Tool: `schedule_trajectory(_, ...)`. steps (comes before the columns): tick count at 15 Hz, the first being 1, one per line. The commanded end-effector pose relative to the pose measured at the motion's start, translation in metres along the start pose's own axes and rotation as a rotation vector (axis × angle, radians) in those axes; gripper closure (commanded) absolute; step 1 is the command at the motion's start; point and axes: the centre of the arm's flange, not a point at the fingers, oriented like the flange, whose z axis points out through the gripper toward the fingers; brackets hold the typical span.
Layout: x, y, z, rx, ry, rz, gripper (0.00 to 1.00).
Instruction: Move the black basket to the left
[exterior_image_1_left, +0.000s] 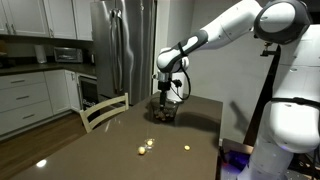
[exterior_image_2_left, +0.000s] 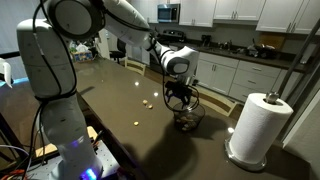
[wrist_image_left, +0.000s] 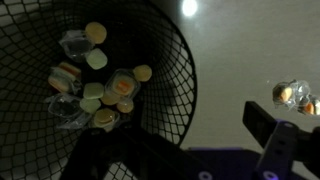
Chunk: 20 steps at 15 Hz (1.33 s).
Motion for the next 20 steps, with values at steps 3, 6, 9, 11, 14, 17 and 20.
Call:
schedule_trajectory(3, 0.025, 0.019, 0.048, -0.011, -0.023, 0.011, 0.00)
schedule_trajectory(6, 0.031, 0.018, 0.068, -0.050, -0.018, 0.018, 0.26)
schedule_trajectory(9, 0.034, 0.015, 0.071, -0.081, 0.002, 0.031, 0.46)
schedule_trajectory(11, 0.034, 0.014, 0.068, -0.099, 0.013, 0.040, 0.59)
schedule_trajectory(14, 0.034, 0.014, 0.063, -0.129, 0.020, 0.055, 0.79)
schedule_trajectory(17, 0.033, 0.011, 0.056, -0.167, 0.020, 0.067, 0.94)
schedule_trajectory(20, 0.033, 0.006, 0.047, -0.204, 0.008, 0.067, 0.99)
